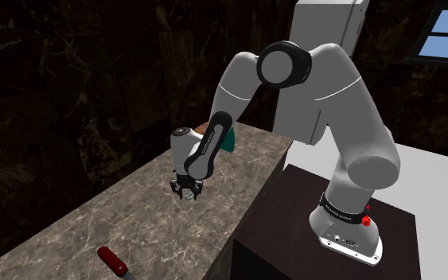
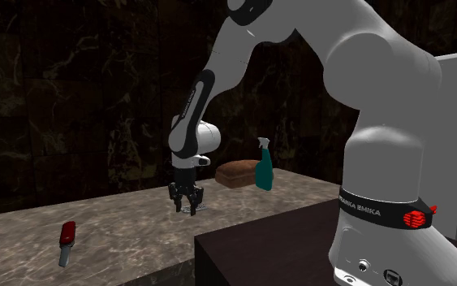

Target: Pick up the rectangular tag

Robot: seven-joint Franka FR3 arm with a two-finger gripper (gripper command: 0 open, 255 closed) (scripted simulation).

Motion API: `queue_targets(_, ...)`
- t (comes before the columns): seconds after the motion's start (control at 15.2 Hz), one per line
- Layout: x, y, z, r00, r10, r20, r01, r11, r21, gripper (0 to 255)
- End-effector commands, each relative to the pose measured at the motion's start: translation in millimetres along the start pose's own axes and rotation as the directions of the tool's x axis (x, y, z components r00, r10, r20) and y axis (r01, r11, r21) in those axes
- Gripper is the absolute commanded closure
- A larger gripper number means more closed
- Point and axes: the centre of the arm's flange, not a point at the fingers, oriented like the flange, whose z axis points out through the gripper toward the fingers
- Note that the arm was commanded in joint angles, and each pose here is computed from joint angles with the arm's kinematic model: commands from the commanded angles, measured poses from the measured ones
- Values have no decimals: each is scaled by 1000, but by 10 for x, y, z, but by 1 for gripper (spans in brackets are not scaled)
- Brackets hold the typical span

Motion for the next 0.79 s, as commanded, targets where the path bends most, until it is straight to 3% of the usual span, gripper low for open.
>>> queue_targets(0.0, 10, 9, 17, 1000, 2, 0, -2, 1000, -3, 255)
queue_targets(0.26, -10, 26, 25, 1000, 2, 0, -2, 1000, -2, 255)
queue_targets(0.73, -11, 26, -345, 1000, 2, 0, -2, 1000, -2, 255)
